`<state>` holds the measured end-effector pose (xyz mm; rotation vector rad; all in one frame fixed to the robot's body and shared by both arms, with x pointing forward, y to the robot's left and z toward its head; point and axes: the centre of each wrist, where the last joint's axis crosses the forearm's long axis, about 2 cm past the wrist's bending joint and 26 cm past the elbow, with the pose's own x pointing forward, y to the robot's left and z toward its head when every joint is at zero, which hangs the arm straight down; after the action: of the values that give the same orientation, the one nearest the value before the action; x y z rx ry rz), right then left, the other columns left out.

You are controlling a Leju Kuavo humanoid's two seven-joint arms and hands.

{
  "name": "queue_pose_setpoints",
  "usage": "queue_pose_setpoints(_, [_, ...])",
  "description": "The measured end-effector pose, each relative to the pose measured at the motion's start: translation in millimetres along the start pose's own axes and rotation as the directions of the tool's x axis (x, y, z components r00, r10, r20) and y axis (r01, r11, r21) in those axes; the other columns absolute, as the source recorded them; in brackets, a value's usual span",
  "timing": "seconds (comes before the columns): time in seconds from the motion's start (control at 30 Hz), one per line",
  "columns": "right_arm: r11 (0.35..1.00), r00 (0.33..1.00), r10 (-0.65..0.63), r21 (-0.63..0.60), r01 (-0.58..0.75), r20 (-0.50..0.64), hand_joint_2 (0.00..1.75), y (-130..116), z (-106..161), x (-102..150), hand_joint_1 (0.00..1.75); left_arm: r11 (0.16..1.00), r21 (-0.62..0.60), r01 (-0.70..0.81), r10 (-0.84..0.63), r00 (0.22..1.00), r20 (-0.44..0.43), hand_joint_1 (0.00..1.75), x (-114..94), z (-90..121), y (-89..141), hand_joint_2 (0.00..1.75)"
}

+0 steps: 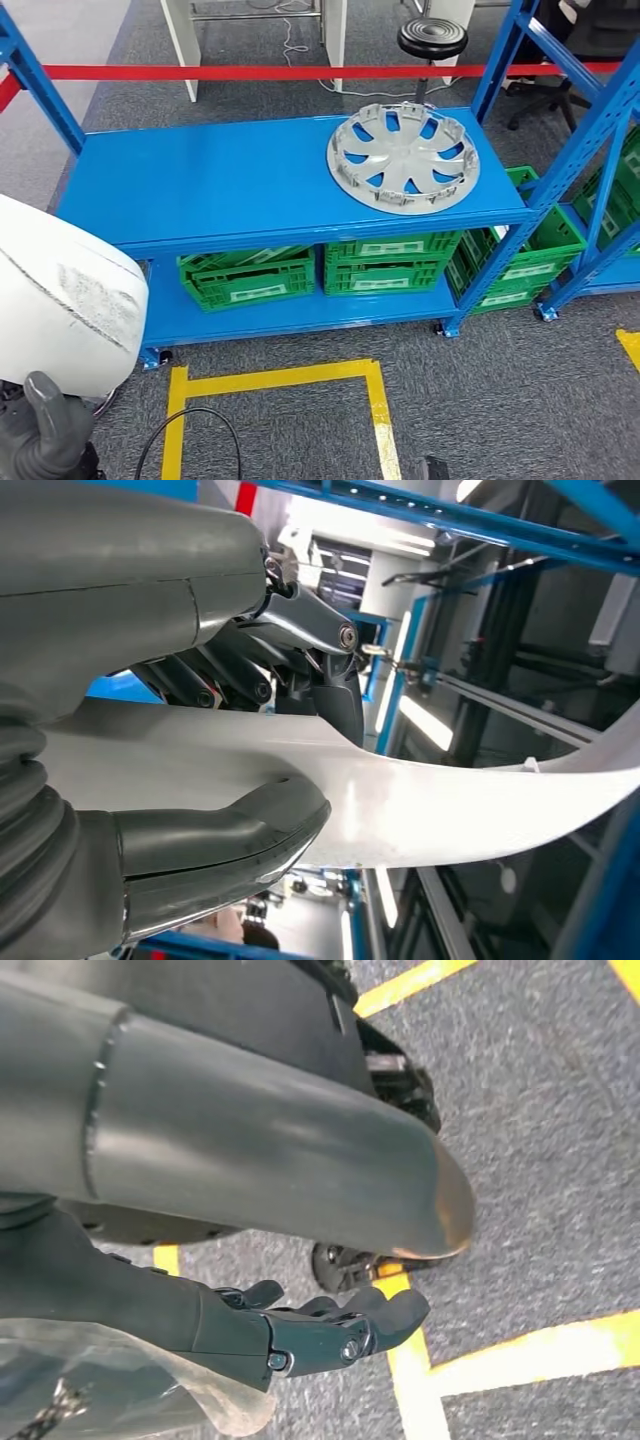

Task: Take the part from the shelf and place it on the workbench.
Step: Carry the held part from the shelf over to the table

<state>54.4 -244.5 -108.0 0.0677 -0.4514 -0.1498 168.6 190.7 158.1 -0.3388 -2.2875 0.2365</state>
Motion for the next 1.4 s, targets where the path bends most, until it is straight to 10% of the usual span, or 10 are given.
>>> queue_pose_setpoints(1.4, [0.996,0.997,0.073,0.049,-0.071,-0.036,0.00,-9,-3,10,0.00,1.000,0.014,-0.028,0.027,0.999,0.038,1.75,-4,-15,-4,1.75])
